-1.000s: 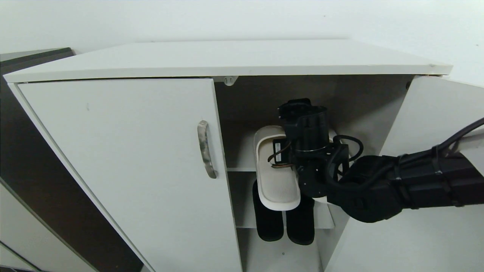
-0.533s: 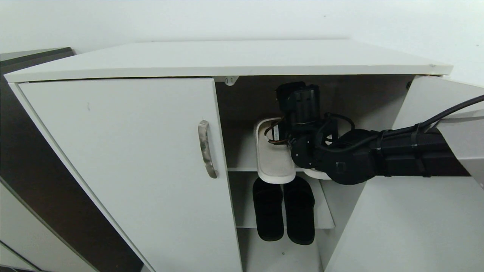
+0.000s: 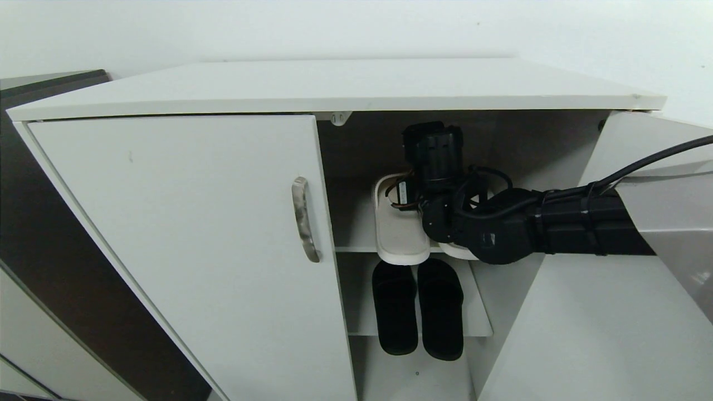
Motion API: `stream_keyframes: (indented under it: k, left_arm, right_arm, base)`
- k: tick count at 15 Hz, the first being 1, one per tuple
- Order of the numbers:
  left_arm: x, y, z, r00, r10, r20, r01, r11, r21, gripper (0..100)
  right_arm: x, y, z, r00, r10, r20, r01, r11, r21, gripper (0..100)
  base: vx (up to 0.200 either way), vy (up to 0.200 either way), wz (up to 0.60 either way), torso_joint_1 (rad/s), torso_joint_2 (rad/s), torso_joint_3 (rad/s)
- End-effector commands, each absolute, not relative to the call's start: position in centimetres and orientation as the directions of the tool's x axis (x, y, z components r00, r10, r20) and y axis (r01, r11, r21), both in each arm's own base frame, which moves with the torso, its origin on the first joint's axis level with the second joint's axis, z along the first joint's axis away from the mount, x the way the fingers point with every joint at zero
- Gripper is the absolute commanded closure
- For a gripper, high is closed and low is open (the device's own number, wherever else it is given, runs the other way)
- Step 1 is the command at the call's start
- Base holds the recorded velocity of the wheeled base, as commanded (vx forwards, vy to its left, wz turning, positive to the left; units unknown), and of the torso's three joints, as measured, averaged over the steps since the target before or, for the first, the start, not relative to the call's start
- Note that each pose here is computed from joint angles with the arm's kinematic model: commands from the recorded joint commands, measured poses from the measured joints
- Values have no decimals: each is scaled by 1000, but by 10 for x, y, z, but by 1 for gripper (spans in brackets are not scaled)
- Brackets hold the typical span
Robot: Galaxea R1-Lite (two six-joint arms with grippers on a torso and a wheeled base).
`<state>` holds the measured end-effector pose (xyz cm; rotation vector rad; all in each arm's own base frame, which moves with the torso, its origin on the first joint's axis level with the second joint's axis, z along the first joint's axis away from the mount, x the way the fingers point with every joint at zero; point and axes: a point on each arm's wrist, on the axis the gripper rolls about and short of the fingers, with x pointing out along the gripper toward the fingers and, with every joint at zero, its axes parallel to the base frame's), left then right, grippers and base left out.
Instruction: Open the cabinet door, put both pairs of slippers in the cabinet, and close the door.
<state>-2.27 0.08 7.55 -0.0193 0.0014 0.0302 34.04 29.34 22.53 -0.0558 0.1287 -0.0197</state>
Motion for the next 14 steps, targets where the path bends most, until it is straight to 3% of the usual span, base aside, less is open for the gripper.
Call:
stream_keyframes:
  k: [1, 7, 8, 14]
  left_arm:
    - [-23, 1, 76, 1000, 31, -2, -31, 999, -20, 100]
    - [-23, 1, 76, 999, 34, -2, -34, 999, -20, 100]
    - [-23, 1, 76, 999, 34, -2, -34, 999, -20, 100]
    - [-23, 1, 76, 999, 35, -2, -35, 999, -20, 100]
  right_arm:
    - [342, 295, 221, 991, -25, -135, 17, 998, -62, 100]
    - [343, 295, 217, 989, -28, -142, 19, 998, -66, 100]
    - [344, 295, 216, 989, -28, -143, 19, 998, -66, 0]
    - [332, 292, 220, 988, -17, -151, 6, 997, -73, 0]
  base:
    - [0, 0, 0, 0, 0, 0]
    - [0, 0, 0, 0, 0, 0]
    - [0, 0, 0, 0, 0, 0]
    - [0, 0, 0, 0, 0, 0]
